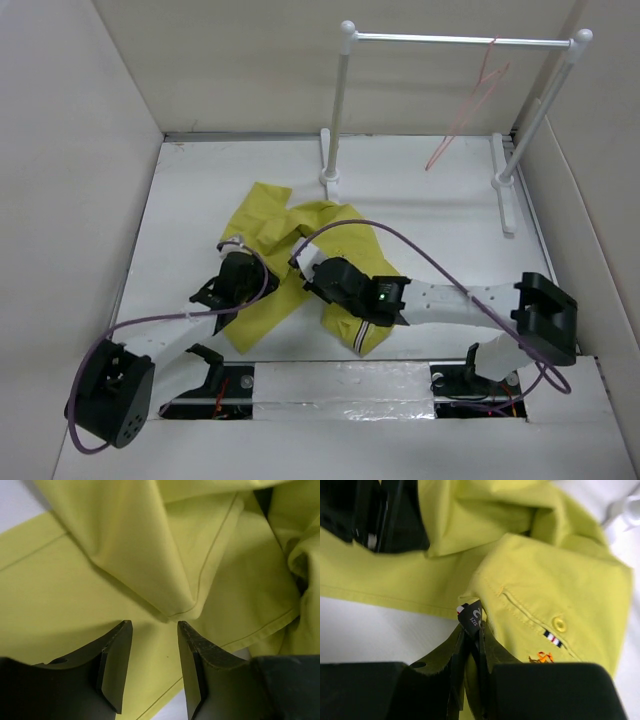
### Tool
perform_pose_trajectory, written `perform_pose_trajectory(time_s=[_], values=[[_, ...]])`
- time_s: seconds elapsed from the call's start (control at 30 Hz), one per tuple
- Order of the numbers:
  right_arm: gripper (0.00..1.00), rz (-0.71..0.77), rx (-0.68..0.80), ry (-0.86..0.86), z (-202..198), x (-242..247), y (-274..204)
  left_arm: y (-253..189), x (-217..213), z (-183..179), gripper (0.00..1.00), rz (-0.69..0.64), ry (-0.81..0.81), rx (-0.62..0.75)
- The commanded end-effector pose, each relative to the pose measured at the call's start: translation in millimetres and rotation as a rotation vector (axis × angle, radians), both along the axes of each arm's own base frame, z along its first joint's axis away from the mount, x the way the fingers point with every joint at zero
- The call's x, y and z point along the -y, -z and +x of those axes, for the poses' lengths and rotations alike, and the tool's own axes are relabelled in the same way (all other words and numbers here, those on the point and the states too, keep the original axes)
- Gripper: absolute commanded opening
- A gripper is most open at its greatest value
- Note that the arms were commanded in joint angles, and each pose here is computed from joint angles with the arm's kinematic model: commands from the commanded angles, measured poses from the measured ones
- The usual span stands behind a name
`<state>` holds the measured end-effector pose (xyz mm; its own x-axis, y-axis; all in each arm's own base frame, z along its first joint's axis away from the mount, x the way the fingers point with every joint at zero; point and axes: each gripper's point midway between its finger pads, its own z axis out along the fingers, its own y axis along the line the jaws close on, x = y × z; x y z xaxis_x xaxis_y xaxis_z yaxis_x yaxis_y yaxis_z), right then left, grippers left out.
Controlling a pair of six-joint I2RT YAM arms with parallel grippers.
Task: Place the trousers on the hanger
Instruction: Flatten out the trousers at the center of the board.
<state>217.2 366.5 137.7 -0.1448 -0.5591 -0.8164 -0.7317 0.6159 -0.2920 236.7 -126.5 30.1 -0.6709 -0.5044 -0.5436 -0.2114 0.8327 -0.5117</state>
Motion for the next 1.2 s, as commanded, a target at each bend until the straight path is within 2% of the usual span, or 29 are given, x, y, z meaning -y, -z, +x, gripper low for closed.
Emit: perform_pose_trajectory(time_s=[0.0,0.13,0.33,0.43,0.53,0.6,0.8,0.9,1.0,1.03,1.17], values=[[0.0,0.054,0.065,0.126,18.3,29.3,-34.1,-15.6,27.7,11.2,0.39,0.0,0.108,0.046],[0.0,0.134,0.101,0.306,38.5,83.7,-66.7,-15.2,38.4,11.1,0.43,0.03,0.133,0.051],[0.0,0.227,0.115,0.548,64.0,162.8,-77.1,-36.8,72.2,12.0,0.5,0.123,0.208,0.133],[0.0,0.274,0.13,0.617,74.5,190.1,-84.9,-43.9,93.6,13.4,0.56,0.189,0.23,0.173],[0.0,0.302,0.129,0.653,79.4,206.2,-87.7,-34.8,104.0,22.8,0.6,0.234,0.231,0.157],[0.0,0.32,0.135,0.687,85.3,220.1,-88.7,-23.8,110.8,23.6,0.61,0.278,0.257,0.141],[0.0,0.342,0.134,0.764,91.6,250.6,-81.5,-18.7,111.3,41.0,0.6,0.389,0.202,0.156],[0.0,0.343,0.138,0.809,93.7,265.8,-77.9,-13.6,112.2,44.5,0.54,0.399,0.195,0.16],[0.0,0.37,0.147,0.851,98.5,282.4,-78.0,-6.1,110.0,43.6,0.22,0.432,0.204,0.139],[0.0,0.372,0.153,0.88,101.2,292.1,-77.5,-7.1,105.0,45.3,0.0,0.447,0.179,0.143],[0.0,0.391,0.176,0.977,111.0,321.9,-74.3,-19.8,92.2,41.4,0.0,0.432,0.13,0.165]])
